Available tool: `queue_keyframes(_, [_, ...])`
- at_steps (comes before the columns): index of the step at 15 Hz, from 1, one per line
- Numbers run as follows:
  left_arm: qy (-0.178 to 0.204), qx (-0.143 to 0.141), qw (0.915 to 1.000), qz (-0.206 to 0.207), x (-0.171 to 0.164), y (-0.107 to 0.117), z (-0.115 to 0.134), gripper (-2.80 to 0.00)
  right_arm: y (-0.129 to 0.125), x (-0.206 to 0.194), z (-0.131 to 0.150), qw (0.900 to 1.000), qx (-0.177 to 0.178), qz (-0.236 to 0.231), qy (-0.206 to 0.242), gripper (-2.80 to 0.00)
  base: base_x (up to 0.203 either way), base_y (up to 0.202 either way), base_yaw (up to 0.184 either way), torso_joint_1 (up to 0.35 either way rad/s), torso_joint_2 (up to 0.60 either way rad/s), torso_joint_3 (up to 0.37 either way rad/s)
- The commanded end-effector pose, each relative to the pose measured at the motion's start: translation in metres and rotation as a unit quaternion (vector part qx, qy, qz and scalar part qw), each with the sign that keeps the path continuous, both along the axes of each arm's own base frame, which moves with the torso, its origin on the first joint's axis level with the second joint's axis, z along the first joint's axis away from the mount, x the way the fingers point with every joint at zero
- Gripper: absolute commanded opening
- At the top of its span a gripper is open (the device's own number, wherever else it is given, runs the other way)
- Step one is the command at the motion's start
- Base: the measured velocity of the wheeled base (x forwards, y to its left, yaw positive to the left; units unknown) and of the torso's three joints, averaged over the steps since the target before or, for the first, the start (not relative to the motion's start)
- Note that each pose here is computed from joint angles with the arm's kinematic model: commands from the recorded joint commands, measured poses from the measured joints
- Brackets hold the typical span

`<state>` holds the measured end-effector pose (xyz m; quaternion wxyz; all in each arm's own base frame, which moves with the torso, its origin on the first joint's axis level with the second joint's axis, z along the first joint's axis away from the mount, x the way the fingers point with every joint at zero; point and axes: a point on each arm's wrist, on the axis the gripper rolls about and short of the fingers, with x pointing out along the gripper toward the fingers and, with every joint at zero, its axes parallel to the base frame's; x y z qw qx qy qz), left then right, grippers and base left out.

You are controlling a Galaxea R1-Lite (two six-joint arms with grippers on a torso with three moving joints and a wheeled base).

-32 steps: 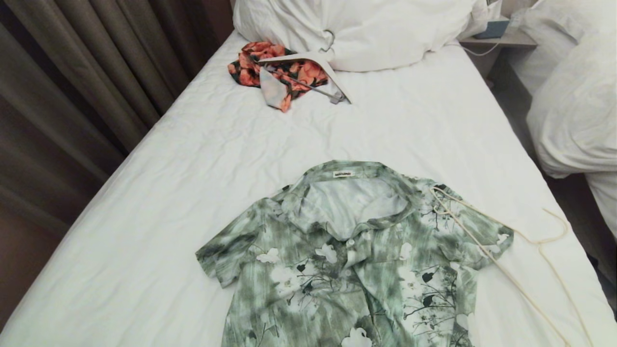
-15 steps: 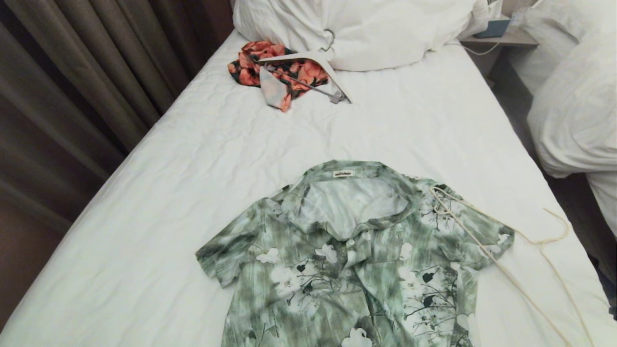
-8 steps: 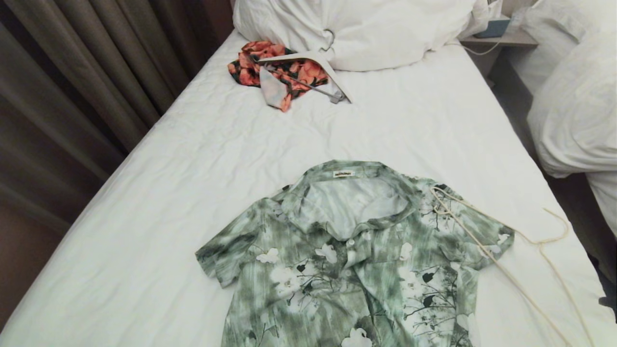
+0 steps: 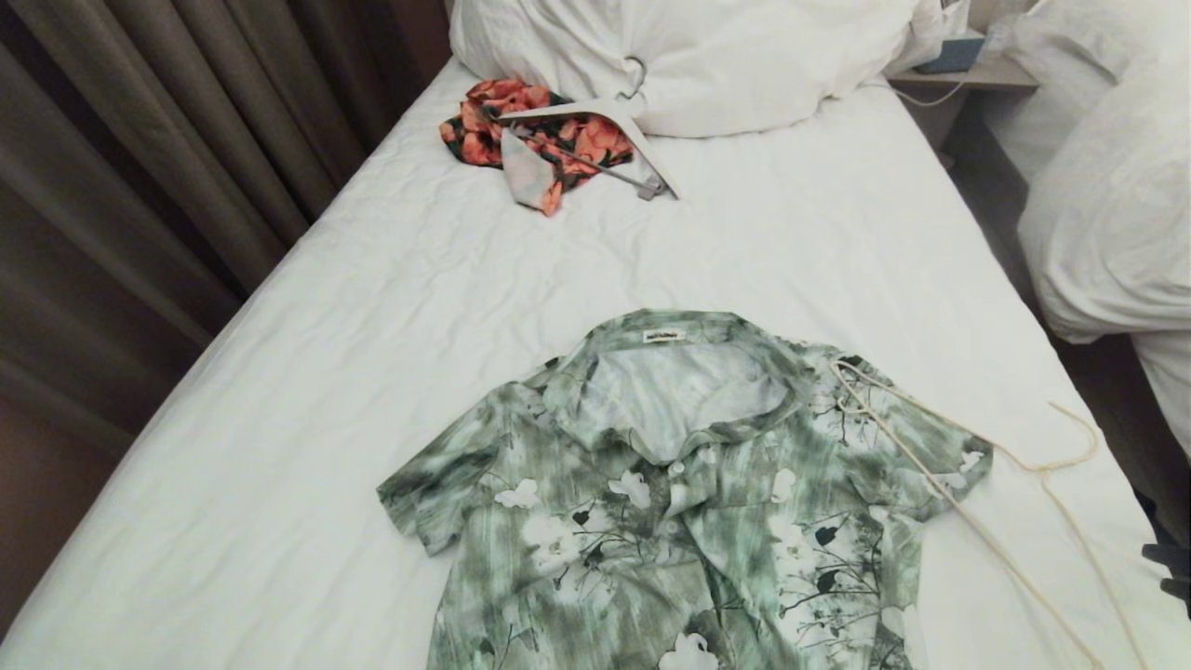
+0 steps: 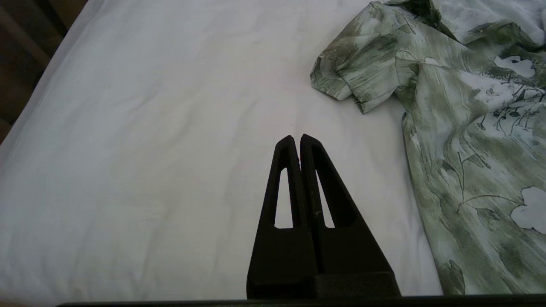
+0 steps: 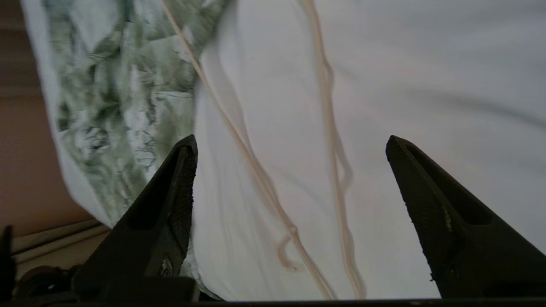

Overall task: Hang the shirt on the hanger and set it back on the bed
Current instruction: Lift the shirt and hanger

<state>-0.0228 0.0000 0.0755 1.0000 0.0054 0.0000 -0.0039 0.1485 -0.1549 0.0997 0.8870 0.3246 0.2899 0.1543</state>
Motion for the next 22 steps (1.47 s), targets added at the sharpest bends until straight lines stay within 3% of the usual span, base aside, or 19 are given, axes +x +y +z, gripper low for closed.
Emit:
queue_keyframes(1, [0.000, 0.000, 1.0000, 0.000, 0.000, 0.000, 0.000, -2.80, -0.003, 0.002, -0.010, 1.000, 0.028, 0.007, -0.004, 0.00, 0.000, 0.000, 0.000, 0.000, 0.00, 0.000])
queue_keyframes(5, [0.000, 0.000, 1.0000, 0.000, 0.000, 0.000, 0.000, -2.80, -0.006, 0.011, -0.023, 0.998, 0.051, 0.026, -0.024, 0.00, 0.000, 0.000, 0.000, 0.000, 0.00, 0.000])
queue_keyframes(9, [0.000, 0.000, 1.0000, 0.000, 0.000, 0.000, 0.000, -2.80, -0.005, 0.014, -0.053, 0.995, 0.021, 0.077, -0.053, 0.00, 0.000, 0.000, 0.000, 0.000, 0.00, 0.000])
queue_keyframes(15, [0.000, 0.000, 1.0000, 0.000, 0.000, 0.000, 0.000, -2.80, 0.011, 0.034, -0.054, 0.986, 0.048, 0.132, -0.085, 0.00, 0.000, 0.000, 0.000, 0.000, 0.00, 0.000])
queue_keyframes(21, [-0.001, 0.000, 1.0000, 0.000, 0.000, 0.000, 0.000, -2.80, 0.021, 0.050, -0.052, 0.979, 0.036, 0.174, -0.097, 0.00, 0.000, 0.000, 0.000, 0.000, 0.00, 0.000])
queue_keyframes(22, [0.000, 0.000, 1.0000, 0.000, 0.000, 0.000, 0.000, -2.80, 0.022, 0.050, -0.053, 0.978, 0.036, 0.175, -0.105, -2.80, 0.000, 0.000, 0.000, 0.000, 0.00, 0.000])
